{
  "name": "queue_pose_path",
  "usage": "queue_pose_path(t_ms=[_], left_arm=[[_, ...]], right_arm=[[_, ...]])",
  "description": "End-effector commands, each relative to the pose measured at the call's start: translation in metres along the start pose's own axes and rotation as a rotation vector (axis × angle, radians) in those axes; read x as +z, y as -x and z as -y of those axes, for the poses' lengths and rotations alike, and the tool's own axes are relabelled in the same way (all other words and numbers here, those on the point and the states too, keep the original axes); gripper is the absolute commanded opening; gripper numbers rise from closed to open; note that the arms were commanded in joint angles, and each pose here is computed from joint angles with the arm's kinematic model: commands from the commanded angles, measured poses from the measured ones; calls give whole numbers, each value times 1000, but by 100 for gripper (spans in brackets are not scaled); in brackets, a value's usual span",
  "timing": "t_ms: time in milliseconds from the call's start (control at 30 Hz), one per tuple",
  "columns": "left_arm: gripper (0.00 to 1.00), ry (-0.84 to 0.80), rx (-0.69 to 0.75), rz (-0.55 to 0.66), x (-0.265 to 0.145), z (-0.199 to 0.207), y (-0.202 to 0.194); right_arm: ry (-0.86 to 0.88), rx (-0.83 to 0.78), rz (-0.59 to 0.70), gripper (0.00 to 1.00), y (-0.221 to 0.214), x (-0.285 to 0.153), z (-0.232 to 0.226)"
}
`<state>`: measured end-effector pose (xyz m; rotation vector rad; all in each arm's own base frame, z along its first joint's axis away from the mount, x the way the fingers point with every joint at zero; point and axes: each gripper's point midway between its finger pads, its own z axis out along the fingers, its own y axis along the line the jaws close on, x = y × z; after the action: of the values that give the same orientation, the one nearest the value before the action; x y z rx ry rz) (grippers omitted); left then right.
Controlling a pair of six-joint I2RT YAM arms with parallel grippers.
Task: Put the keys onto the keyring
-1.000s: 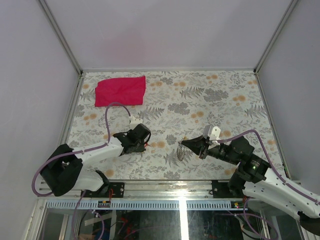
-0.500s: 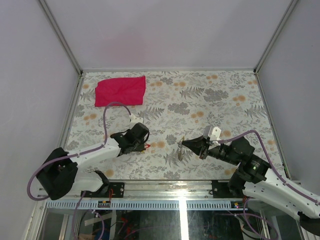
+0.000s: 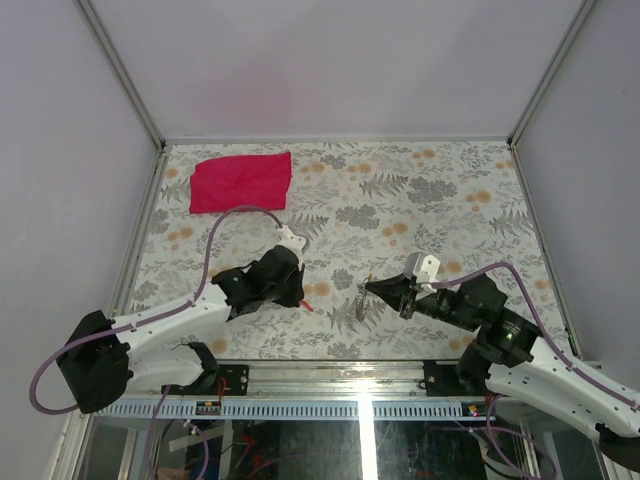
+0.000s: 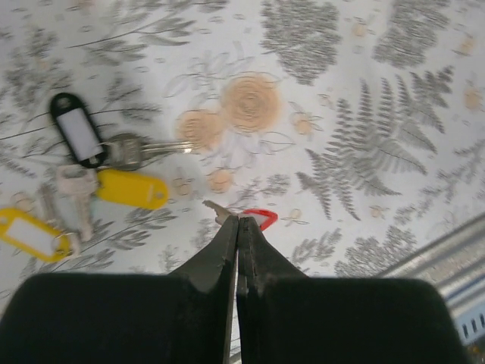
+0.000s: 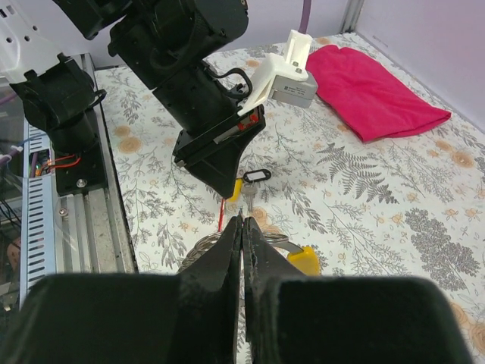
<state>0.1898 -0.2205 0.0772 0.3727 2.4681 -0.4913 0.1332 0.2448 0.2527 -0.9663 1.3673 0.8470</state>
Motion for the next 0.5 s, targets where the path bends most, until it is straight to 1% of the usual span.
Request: queue_pose_path(t_ms=[0,233,467], left_arm=[[0,-176,83,77,-4,47,27],[0,-317,182,83,-14,78,30],[0,-458,306,196,-60,103,58]], right_arm=[[-31,-40,81,0,31,-4,6],[-5,-77,53,0,25,-10,2],[36,-103,90,0,34,-13,-6]])
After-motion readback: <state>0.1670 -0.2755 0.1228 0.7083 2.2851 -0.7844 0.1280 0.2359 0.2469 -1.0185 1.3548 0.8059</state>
